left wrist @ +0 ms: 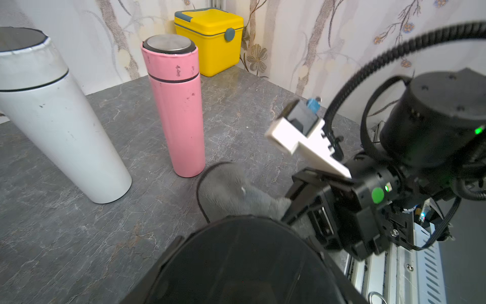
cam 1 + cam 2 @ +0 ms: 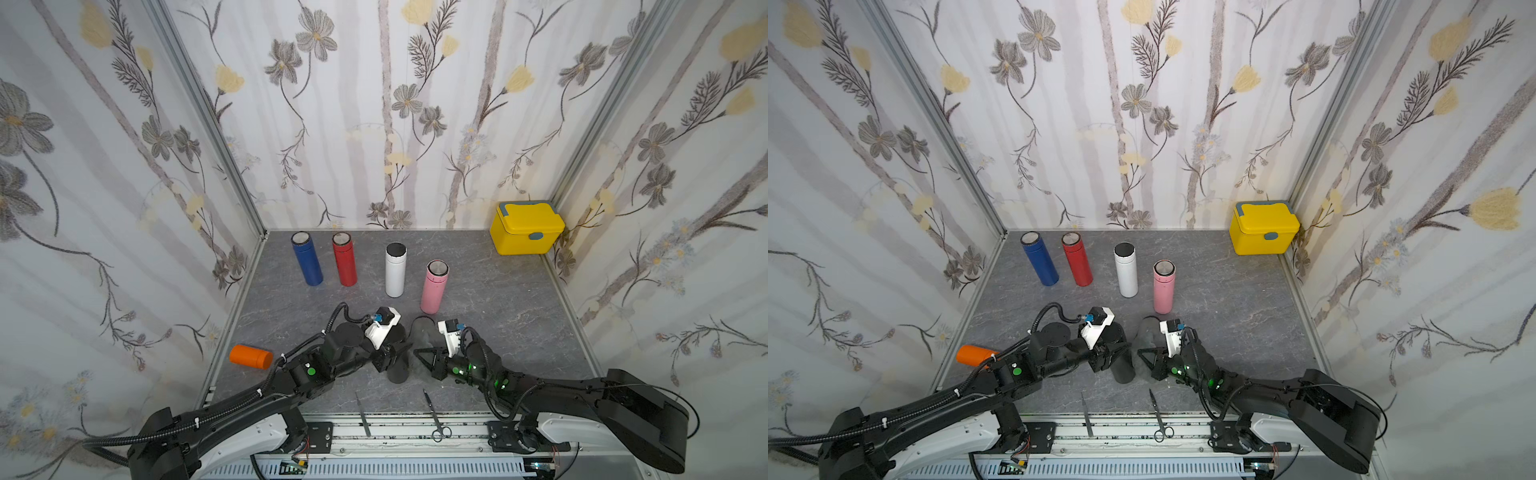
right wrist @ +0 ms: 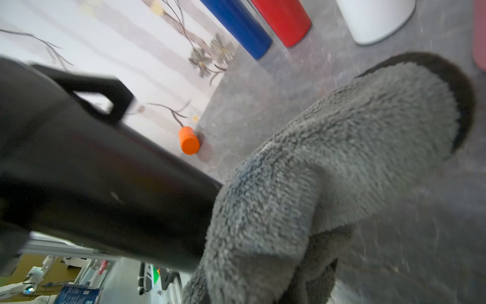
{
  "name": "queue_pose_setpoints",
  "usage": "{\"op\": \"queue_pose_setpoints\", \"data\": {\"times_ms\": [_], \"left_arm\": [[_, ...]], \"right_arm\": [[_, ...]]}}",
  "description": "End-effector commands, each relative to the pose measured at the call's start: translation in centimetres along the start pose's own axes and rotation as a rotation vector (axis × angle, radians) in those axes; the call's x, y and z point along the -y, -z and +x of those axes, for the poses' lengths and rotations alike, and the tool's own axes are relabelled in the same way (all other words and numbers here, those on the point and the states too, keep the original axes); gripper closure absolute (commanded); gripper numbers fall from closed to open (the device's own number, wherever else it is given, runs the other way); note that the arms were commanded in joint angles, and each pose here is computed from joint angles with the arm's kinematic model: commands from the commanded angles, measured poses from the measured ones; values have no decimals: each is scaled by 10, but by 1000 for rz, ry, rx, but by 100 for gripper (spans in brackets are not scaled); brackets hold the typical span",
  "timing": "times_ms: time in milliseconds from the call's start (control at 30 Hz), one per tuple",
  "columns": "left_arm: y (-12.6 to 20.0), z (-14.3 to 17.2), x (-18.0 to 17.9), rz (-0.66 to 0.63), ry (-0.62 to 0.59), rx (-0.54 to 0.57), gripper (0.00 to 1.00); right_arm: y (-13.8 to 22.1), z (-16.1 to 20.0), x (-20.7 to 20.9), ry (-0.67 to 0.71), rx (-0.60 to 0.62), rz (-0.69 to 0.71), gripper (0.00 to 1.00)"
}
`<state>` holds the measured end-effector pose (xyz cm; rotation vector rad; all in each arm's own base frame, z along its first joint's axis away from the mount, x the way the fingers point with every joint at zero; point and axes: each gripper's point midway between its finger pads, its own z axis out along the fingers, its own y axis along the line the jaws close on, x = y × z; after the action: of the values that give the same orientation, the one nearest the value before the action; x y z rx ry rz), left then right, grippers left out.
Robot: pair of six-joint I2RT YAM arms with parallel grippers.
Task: Wipe the surface of the thermos
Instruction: Wipe the dirt from the surface of the thermos.
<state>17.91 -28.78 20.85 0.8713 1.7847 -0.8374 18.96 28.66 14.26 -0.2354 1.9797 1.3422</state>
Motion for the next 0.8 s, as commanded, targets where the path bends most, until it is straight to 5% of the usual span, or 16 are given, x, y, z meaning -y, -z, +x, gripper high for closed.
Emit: {"op": "queue_pose_setpoints", "data": {"times_ms": [0, 133, 300, 767], "left_arm": [[5, -29, 30, 160, -28, 74, 100], [16, -53, 49, 248, -41, 132, 100], [24, -74, 49, 227, -96, 191, 100], [13, -83, 32, 138, -130, 184, 100]], "right_arm": [[5, -32, -43, 50, 3, -212, 100], [9, -57, -100, 92, -47, -445, 100], [17, -40, -126, 68, -179, -611, 100], [11, 34, -9, 9, -301, -166, 100]]}}
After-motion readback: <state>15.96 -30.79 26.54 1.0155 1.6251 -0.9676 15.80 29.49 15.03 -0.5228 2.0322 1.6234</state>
